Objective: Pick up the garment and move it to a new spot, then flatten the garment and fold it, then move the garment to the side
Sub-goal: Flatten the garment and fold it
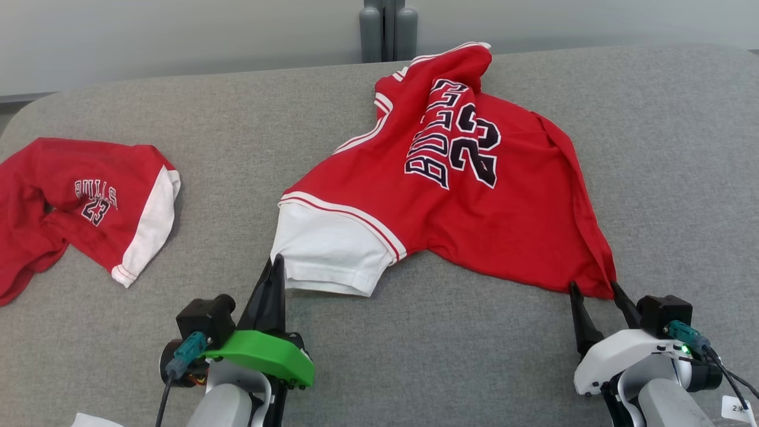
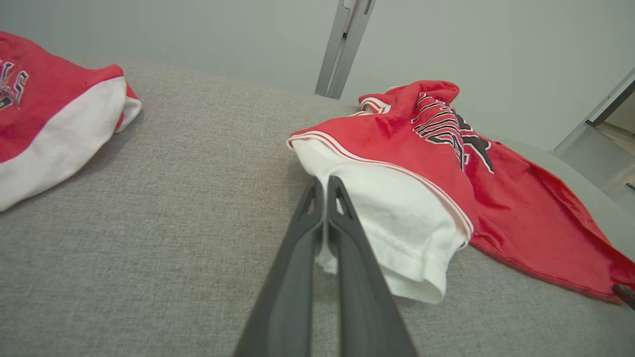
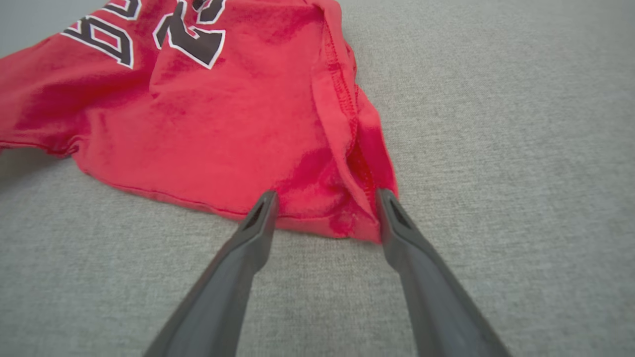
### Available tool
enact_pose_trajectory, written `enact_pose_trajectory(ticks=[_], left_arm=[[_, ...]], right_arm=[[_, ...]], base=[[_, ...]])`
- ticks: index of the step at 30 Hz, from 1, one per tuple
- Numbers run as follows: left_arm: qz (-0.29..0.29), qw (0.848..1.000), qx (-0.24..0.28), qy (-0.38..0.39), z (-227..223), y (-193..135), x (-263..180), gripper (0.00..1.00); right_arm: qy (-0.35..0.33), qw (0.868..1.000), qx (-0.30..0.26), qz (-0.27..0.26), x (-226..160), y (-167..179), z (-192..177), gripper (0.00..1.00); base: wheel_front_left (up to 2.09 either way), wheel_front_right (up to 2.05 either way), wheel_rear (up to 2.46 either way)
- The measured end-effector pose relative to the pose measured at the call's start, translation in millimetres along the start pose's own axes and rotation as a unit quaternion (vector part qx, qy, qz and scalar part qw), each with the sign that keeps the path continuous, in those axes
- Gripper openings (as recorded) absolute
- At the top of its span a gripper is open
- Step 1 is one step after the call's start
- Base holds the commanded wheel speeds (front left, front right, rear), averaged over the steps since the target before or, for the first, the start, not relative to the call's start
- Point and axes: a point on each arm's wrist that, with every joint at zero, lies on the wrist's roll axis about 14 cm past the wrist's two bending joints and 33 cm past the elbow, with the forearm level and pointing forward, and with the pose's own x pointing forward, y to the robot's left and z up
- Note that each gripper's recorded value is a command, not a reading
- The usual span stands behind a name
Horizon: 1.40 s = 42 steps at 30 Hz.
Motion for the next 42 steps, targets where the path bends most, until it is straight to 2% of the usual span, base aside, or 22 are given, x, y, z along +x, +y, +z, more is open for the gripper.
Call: enact_pose_trajectory(ticks=[1, 2, 4, 12, 16, 20, 25, 31, 34, 38, 42], left_arm=[[0.001, 1.0, 0.001, 0.0, 0, 0, 0, 0.0], [0.001, 1.0, 0.001, 0.001, -1, 0, -1, 0.0], [0.001, 1.0, 0.003, 0.003, -2, 1, -1, 0.0], [0.002, 0.999, -0.034, -0.01, 7, 5, 2, 0.0], [-0.007, 0.999, -0.032, -0.041, 30, 6, 11, 0.0], [-0.031, 0.994, -0.031, -0.104, 80, -1, 24, 0.0], [-0.071, 0.975, -0.007, -0.21, 170, -22, 30, 0.0], [-0.117, 0.936, -0.004, -0.333, 275, -59, 5, 0.0], [-0.135, 0.919, 0.008, -0.371, 309, -74, -12, 0.0], [-0.148, 0.909, 0.028, -0.389, 330, -85, -27, 0.0], [-0.154, 0.906, 0.042, -0.391, 337, -92, -35, 0.0]], right_arm=[[0.001, 1.0, 0.002, 0.0, 0, 0, 0, 1.0], [0.001, 1.0, 0.005, 0.0, -1, 0, -1, 0.91], [0.001, 1.0, 0.011, 0.002, -1, 2, -1, 0.0], [-0.044, 0.998, 0.047, 0.029, 1, 18, 28, 0.0], [-0.1, 0.99, 0.064, 0.071, 0, 37, 69, 0.0], [-0.18, 0.974, 0.067, 0.115, -4, 47, 134, 0.0], [-0.274, 0.947, 0.051, 0.161, -22, 57, 222, 0.0], [-0.377, 0.905, 0.019, 0.194, -62, 70, 316, 0.0], [-0.415, 0.888, 0.018, 0.197, -83, 72, 347, 0.0], [-0.434, 0.884, 0.012, 0.173, -95, 60, 365, 0.0], [-0.445, 0.881, 0.004, 0.157, -104, 60, 373, 0.0]], base=[[0.0, 0.0, 0.0], [0.0, 0.0, 0.0], [0.0, 0.0, 0.0], [0.0, 0.0, 0.0], [0.0, 0.0, 0.0], [0.0, 0.0, 0.0], [0.0, 0.0, 0.0], [0.0, 0.0, 0.0], [0.0, 0.0, 0.0], [0.0, 0.0, 0.0], [0.0, 0.0, 0.0]])
